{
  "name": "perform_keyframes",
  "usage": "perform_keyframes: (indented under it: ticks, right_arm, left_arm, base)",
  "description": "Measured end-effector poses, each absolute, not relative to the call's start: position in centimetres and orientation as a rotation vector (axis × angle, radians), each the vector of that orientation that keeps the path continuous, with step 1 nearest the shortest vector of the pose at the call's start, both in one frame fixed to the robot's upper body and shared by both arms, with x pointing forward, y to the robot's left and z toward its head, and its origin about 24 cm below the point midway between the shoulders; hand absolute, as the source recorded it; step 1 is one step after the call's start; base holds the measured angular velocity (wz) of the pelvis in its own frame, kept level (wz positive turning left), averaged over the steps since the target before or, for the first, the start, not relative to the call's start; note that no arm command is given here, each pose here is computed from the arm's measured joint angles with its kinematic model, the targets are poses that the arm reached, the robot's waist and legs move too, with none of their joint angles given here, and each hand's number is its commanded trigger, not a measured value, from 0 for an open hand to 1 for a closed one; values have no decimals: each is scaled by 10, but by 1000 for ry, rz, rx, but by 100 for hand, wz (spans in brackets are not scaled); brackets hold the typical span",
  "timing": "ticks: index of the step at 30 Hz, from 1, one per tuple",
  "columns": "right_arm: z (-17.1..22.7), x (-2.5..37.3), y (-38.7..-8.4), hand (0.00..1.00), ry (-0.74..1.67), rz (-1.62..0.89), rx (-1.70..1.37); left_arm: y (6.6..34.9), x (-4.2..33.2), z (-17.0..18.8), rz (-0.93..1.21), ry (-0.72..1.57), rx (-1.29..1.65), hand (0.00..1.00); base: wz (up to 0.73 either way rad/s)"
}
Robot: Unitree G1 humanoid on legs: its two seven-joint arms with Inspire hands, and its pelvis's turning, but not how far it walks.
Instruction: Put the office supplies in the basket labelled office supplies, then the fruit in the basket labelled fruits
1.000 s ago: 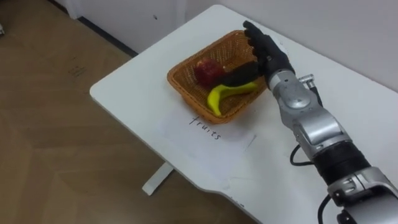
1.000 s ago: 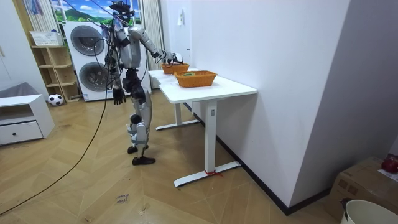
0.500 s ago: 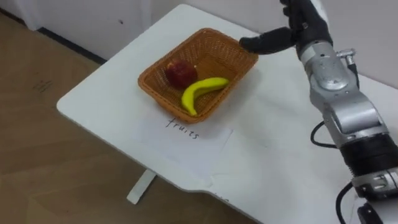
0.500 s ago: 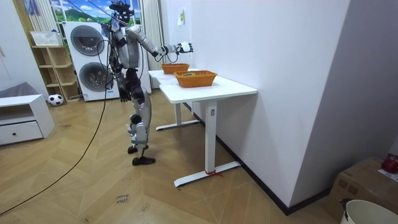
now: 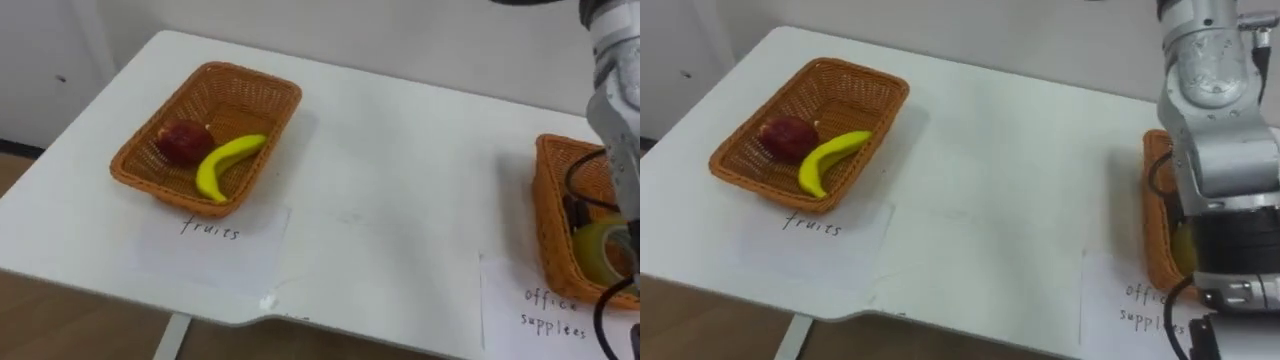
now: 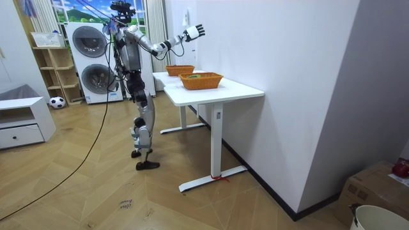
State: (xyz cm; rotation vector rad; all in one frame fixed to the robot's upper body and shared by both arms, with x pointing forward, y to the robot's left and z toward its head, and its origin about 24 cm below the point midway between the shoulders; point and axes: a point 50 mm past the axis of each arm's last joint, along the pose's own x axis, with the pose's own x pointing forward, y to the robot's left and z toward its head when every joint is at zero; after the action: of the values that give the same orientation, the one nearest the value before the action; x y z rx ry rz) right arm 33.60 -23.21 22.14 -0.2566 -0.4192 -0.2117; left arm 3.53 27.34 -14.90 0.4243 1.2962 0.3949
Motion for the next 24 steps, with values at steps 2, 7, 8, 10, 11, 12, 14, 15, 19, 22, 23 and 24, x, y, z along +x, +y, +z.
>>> perform_keyframes:
  ticks: [2, 7, 8, 10, 11, 12, 14, 15, 19, 22, 23, 24]
  right_arm:
    - [223, 335, -236, 0, -422, -223, -258]
    - [233, 329, -255, 0, -444, -294, -260]
    - [233, 327, -261, 0, -446, -321, -258]
    - [232, 322, -273, 0, -444, -380, -252]
    - [231, 320, -279, 0, -441, -410, -230]
    - [230, 318, -283, 0, -441, -434, -208]
    - [224, 312, -293, 0, -433, -477, -185]
    - [217, 308, -300, 0, -416, -499, -150]
    - [208, 298, -319, 0, -389, -592, -104]
    - [193, 284, -339, 0, -355, -680, -39]
    - [189, 281, -343, 0, -341, -711, -8]
    - [183, 276, -350, 0, -322, -751, 7]
  left_arm:
    - [274, 34, -149, 395, 1300, 425, 0]
    - [273, 35, -149, 401, 1294, 429, 0]
    - [273, 35, -149, 404, 1293, 431, 0]
    - [273, 36, -149, 410, 1287, 436, 0]
    - [273, 36, -149, 411, 1286, 439, 0]
    - [273, 35, -149, 412, 1284, 443, 0]
    - [273, 35, -148, 411, 1272, 446, 0]
    - [273, 34, -148, 416, 1271, 450, 0]
    - [275, 34, -147, 439, 1256, 465, 0]
    - [277, 31, -146, 456, 1256, 464, 0]
    - [276, 30, -146, 459, 1258, 463, 0]
    - [274, 31, -147, 464, 1256, 460, 0]
  base:
    - [-16]
    - [-13]
    - [-5]
    - [-4]
    - [-9]
    - [-12]
    - [-21]
    - [-16]
    - [-20]
    - [-13]
    - [-26]
    - [-28]
